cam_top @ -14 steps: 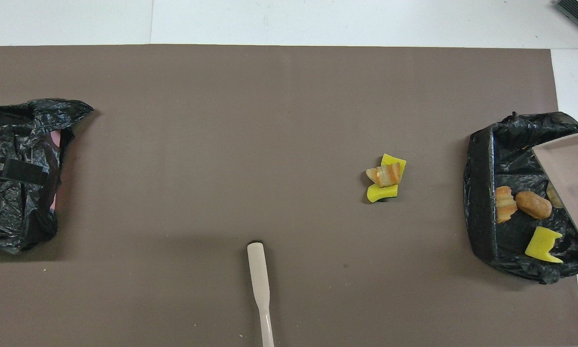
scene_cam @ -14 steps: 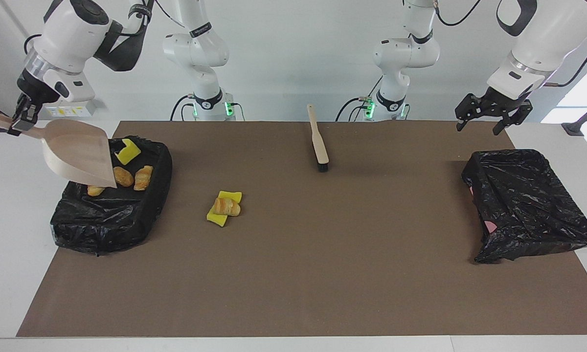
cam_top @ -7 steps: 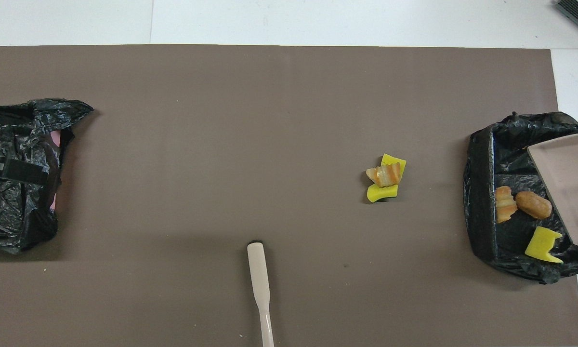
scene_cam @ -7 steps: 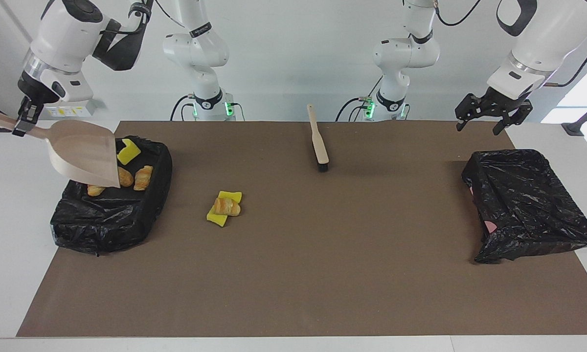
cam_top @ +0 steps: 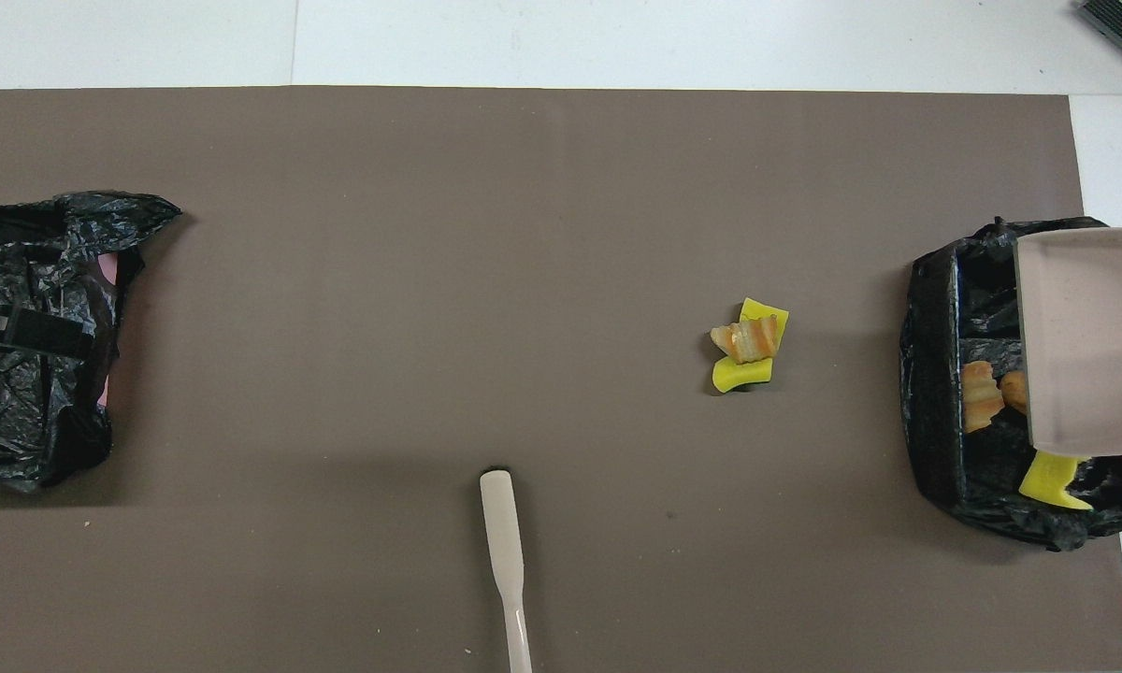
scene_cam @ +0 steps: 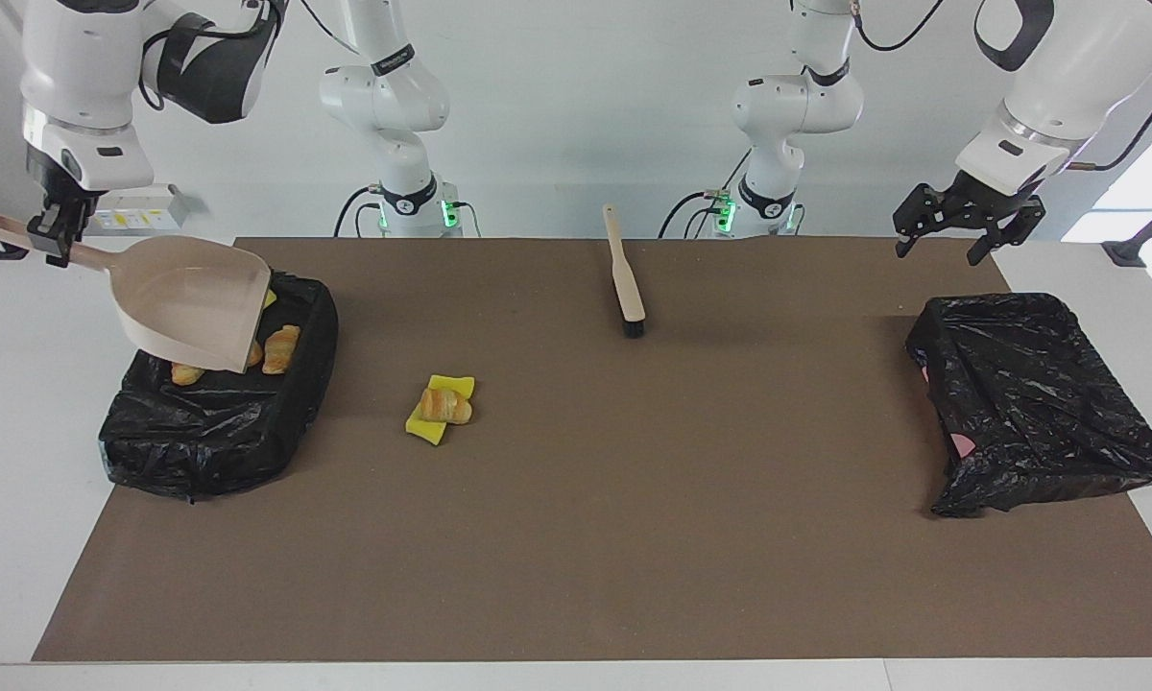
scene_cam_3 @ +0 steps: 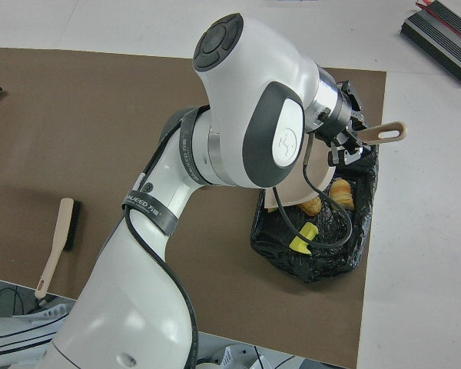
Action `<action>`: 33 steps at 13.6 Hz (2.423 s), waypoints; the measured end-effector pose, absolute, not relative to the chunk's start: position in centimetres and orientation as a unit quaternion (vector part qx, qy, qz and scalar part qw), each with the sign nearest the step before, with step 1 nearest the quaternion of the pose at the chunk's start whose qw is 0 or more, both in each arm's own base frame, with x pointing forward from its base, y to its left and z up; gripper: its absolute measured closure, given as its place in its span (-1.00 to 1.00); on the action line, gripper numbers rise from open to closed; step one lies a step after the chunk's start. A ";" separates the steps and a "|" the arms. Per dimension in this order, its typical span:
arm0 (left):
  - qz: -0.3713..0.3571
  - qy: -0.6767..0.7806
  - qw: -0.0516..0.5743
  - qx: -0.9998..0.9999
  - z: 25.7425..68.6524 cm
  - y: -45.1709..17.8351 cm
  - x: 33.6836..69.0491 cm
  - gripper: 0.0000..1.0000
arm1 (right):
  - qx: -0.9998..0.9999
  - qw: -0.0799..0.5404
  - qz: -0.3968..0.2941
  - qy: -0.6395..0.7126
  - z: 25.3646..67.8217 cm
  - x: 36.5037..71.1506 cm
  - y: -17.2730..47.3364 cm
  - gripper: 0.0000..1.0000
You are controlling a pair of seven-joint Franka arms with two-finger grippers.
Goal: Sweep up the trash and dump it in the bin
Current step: 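Carry the empty dustpan back to the table center with the right gripper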
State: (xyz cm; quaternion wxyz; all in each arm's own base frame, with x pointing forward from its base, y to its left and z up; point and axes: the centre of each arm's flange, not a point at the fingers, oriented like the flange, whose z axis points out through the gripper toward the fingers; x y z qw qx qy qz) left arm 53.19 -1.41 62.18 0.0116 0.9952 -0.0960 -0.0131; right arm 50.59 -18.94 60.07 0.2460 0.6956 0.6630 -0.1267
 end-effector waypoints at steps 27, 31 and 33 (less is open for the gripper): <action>-0.013 -0.096 0.012 0.995 62.2 -1.4 53.2 -1.00 | 0.998 -0.060 -0.026 -0.023 43.5 56.8 35.6 0.37; -0.013 -0.093 0.012 0.995 62.2 -1.1 53.2 -1.00 | 0.995 -0.084 -0.001 -0.050 36.7 58.2 41.8 0.37; -0.013 -0.091 0.012 0.996 62.2 -0.9 53.2 -1.00 | 0.995 -0.090 -0.004 -0.052 35.4 58.2 42.4 0.37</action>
